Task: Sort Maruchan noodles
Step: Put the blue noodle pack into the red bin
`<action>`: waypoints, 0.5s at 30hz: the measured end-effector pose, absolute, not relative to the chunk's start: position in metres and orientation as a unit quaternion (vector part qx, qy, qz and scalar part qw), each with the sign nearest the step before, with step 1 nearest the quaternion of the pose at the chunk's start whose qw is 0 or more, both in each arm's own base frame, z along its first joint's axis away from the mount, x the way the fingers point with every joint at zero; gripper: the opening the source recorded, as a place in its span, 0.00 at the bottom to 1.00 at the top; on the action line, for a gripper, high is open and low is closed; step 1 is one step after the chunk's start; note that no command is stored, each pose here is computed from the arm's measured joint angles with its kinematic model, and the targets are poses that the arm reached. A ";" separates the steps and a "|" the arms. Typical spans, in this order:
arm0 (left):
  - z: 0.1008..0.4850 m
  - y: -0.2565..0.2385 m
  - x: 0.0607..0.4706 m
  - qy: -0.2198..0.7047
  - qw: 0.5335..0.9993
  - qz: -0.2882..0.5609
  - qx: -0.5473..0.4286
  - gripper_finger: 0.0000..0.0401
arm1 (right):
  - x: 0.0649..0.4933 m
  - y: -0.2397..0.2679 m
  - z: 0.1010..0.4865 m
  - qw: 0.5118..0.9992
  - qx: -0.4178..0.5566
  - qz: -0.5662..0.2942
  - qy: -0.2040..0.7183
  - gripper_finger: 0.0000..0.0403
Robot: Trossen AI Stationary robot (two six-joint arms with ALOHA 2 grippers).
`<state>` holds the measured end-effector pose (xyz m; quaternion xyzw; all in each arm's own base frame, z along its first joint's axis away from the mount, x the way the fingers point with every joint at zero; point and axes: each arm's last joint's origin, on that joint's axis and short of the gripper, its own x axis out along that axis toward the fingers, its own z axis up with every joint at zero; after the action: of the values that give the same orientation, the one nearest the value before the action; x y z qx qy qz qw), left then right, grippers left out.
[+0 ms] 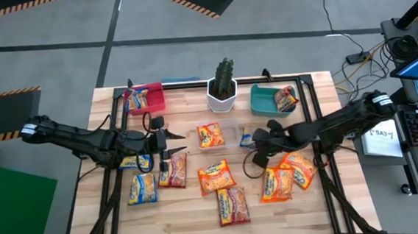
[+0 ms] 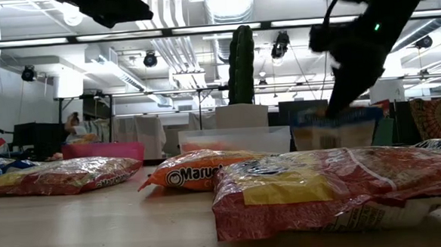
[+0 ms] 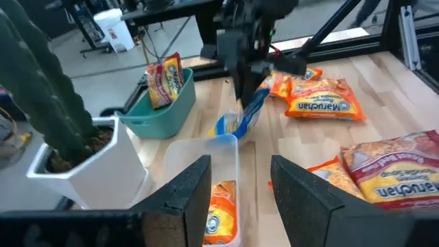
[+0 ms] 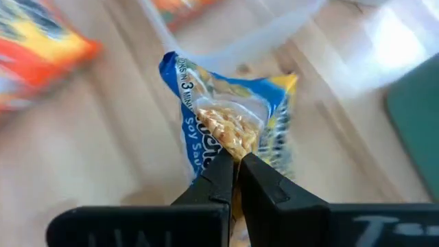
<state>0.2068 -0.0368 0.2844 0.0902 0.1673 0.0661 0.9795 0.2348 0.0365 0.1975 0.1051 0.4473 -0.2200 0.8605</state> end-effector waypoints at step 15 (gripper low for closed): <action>0.258 -0.063 0.256 0.123 0.992 0.004 0.025 0.34 | 0.232 0.079 0.223 0.942 0.195 -0.093 0.255 0.02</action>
<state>0.2555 -0.0632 0.2582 0.0253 0.1230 0.0043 0.9921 0.2319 0.0790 0.2234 0.1954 0.2553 -0.0933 0.9423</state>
